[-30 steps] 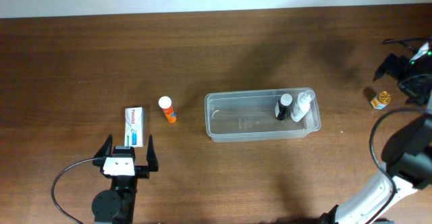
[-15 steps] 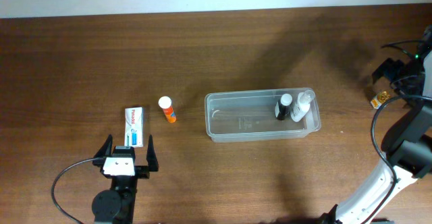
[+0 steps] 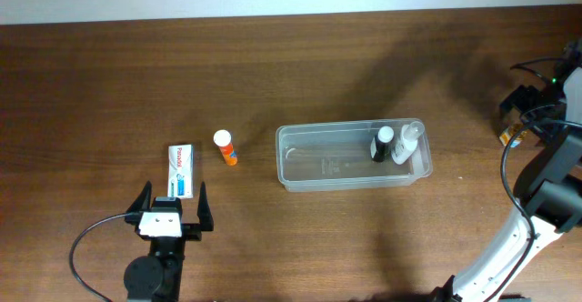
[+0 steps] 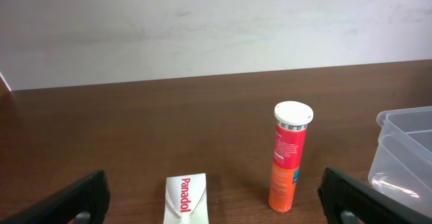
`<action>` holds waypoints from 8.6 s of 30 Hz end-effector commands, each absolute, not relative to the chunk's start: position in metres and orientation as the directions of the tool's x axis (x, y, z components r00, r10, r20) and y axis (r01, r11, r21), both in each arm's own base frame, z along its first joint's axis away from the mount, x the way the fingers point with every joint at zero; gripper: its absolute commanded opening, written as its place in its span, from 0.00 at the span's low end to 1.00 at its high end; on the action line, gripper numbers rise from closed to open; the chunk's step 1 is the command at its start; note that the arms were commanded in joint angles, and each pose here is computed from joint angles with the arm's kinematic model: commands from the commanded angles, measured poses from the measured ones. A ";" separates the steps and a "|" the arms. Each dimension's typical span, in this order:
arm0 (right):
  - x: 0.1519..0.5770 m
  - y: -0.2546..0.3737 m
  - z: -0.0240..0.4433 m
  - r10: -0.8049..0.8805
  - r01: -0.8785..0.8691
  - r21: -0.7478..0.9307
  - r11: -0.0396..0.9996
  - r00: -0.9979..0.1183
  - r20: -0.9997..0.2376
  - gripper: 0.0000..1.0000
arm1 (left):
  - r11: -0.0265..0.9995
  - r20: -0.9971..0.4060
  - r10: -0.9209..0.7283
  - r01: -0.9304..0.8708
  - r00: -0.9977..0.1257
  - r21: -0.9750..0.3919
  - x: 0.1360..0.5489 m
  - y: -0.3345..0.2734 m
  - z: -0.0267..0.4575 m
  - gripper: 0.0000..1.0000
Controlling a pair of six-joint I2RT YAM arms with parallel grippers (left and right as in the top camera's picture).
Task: Pack container
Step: 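Move right gripper to the amber jar and grasp it, then carry amber jar with right gripper and lower it into container, then open right gripper and withdraw it to the right side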
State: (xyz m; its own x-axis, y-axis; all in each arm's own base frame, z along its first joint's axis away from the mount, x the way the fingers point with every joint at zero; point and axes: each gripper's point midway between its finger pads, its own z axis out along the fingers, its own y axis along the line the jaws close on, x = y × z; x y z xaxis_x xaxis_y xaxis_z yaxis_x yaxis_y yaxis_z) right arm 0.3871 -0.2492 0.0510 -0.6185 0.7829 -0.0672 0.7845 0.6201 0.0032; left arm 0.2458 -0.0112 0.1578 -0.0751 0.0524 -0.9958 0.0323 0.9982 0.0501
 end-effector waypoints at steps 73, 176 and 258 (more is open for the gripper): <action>0.379 -0.237 0.082 0.762 0.764 0.051 0.643 -0.645 0.058 0.31 | 0.997 -0.995 0.068 0.037 -0.074 0.065 0.246 -0.011 0.157 0.99; 0.355 0.127 0.054 -0.147 -0.143 0.044 0.989 -0.983 0.112 0.36 | 0.997 -0.995 0.068 0.037 -0.074 0.065 0.246 -0.011 0.157 1.00; 0.326 -0.204 0.183 0.753 0.752 -0.075 0.654 -0.657 -0.025 0.98 | 0.997 -0.995 0.068 0.037 -0.074 0.065 0.246 -0.011 0.157 0.99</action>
